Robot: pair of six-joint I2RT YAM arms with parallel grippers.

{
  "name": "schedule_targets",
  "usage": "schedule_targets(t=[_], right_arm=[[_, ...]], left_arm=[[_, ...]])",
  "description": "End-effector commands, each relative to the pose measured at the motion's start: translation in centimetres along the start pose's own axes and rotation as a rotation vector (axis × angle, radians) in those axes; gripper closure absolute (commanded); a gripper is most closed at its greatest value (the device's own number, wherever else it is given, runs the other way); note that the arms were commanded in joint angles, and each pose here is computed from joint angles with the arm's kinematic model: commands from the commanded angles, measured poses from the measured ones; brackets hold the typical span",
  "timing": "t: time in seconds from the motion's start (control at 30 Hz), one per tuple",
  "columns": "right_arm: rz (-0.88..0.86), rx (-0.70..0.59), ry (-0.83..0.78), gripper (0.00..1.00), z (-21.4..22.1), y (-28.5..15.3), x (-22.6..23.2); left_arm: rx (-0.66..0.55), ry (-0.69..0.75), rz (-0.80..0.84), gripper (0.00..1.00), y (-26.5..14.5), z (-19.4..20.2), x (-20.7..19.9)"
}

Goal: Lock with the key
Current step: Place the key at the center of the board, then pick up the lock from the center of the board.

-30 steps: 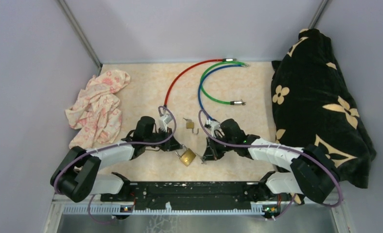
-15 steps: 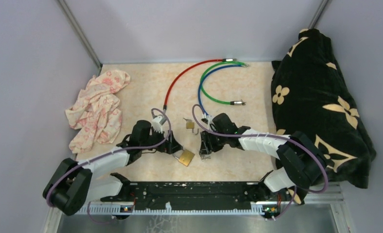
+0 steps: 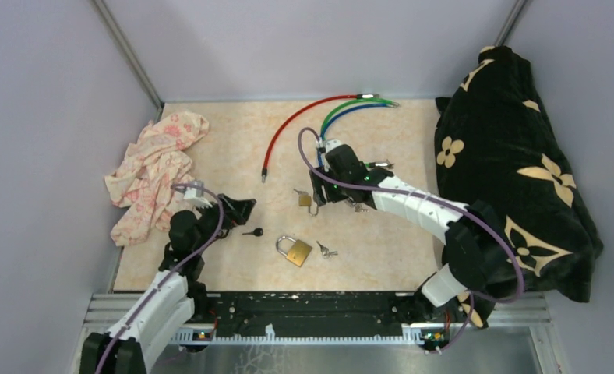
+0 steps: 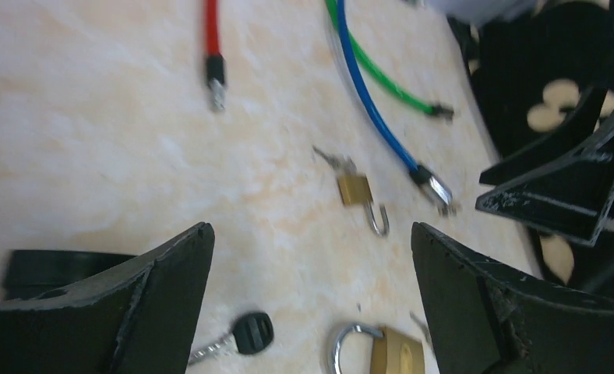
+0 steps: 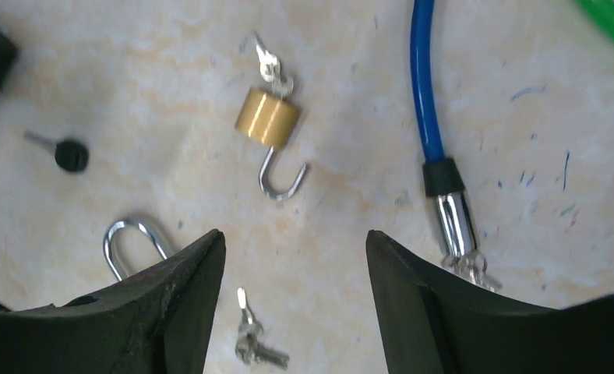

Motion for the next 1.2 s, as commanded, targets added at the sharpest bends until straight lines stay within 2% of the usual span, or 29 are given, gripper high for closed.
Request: schedule_targets(t=[0.0, 0.17, 0.3, 0.63, 0.9, 1.03, 1.17], right_arm=[[0.098, -0.034, 0.041, 0.34, -3.8, 2.4, -0.6], [0.111, -0.008, 0.017, 0.34, -5.5, 5.9, 0.6], [0.161, 0.065, -0.027, 0.34, -5.4, 8.1, 1.4], [0.088, 0.152, -0.054, 0.35, -3.1, 11.1, 3.8], [0.106, 0.201, -0.092, 0.44, -1.9, 12.1, 3.9], [0.114, 0.23, -0.11, 0.58, -1.5, 12.4, 3.7], [0.113, 0.236, -0.131, 0.87, -1.3, 11.9, 3.5]], left_arm=[[-0.221, -0.056, -0.013, 0.01, -0.8, -4.0, 0.0], [-0.295, -0.043, -0.014, 0.01, -1.4, -5.3, 0.0], [-0.27, -0.071, -0.021, 0.01, -1.3, -4.8, 0.2], [-0.236, -0.09, -0.052, 0.01, -0.9, -4.0, 1.1], [-0.22, -0.095, -0.058, 0.01, -0.8, -3.7, 1.3], [-0.226, -0.09, -0.052, 0.01, -0.8, -3.8, 1.2], [-0.229, -0.081, -0.045, 0.01, -0.9, -3.9, 1.0]])
Point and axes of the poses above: each gripper's point midway between its finger pads, its own y axis out along the fingers, its own x axis along the line the jaws close on, z = x × y, the point moved 5 cm from there along -y, back along the fingers, and after that the axes turned 11 degrees about -y, right-handed, at the moved point
